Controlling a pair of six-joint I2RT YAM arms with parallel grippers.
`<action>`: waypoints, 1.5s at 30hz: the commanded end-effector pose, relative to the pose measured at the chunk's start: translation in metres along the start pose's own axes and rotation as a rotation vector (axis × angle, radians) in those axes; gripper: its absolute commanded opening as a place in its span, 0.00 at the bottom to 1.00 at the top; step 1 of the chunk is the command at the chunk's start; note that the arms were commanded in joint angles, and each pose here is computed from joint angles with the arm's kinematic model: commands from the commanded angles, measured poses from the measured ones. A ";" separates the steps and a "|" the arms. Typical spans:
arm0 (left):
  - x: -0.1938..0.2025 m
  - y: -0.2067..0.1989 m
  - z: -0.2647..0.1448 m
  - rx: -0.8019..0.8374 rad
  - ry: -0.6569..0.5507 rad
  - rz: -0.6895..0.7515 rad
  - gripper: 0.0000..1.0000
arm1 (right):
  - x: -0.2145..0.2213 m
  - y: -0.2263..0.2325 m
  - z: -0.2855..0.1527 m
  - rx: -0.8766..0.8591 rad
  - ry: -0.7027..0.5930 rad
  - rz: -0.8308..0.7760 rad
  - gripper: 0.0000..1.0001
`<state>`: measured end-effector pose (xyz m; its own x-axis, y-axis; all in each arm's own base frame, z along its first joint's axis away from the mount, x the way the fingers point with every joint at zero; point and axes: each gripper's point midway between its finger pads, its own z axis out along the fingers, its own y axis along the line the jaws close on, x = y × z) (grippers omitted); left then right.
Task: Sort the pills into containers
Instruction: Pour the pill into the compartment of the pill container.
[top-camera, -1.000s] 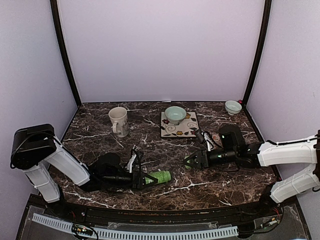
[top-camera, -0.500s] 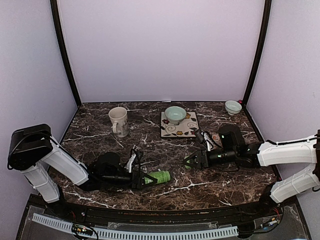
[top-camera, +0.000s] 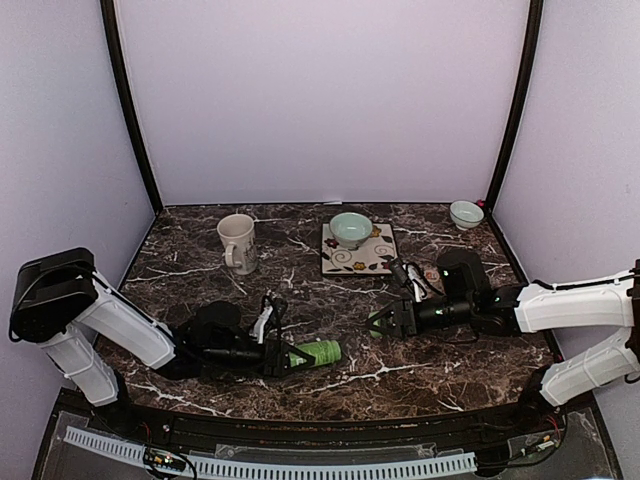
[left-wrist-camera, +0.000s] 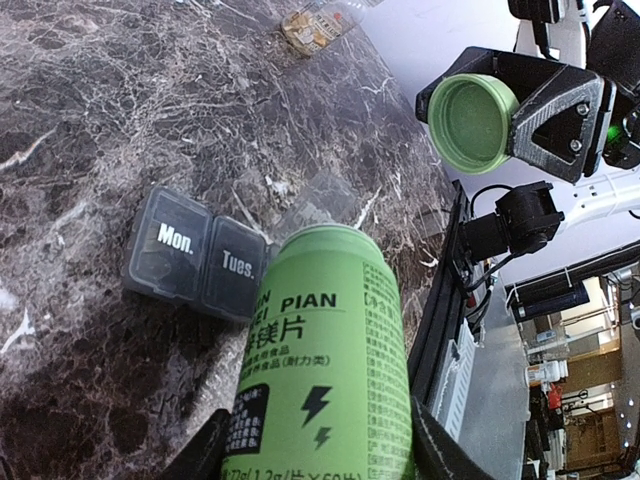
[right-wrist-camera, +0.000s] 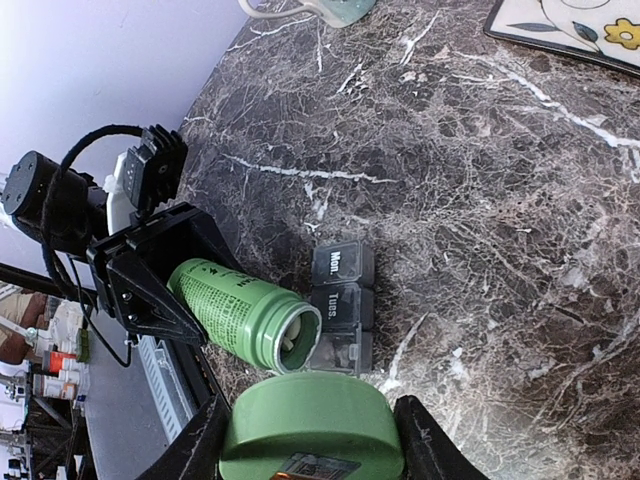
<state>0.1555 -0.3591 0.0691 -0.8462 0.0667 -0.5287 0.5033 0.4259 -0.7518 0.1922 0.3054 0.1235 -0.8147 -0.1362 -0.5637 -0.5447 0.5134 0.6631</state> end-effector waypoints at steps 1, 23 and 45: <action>-0.013 -0.016 -0.001 0.028 -0.026 0.044 0.00 | -0.012 0.009 -0.004 -0.022 -0.040 -0.021 0.38; -0.014 -0.016 -0.001 0.002 -0.014 0.063 0.00 | -0.013 0.009 -0.002 -0.023 -0.035 -0.025 0.38; -0.015 -0.017 0.001 -0.020 0.001 0.084 0.00 | -0.013 0.010 -0.003 -0.026 -0.037 -0.027 0.38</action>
<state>0.1571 -0.3626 0.0685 -0.8293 0.1237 -0.5449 0.5330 0.4680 -0.7049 0.1922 0.3054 0.1242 -0.8137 -0.1356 -0.5653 -0.5459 0.5124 0.6629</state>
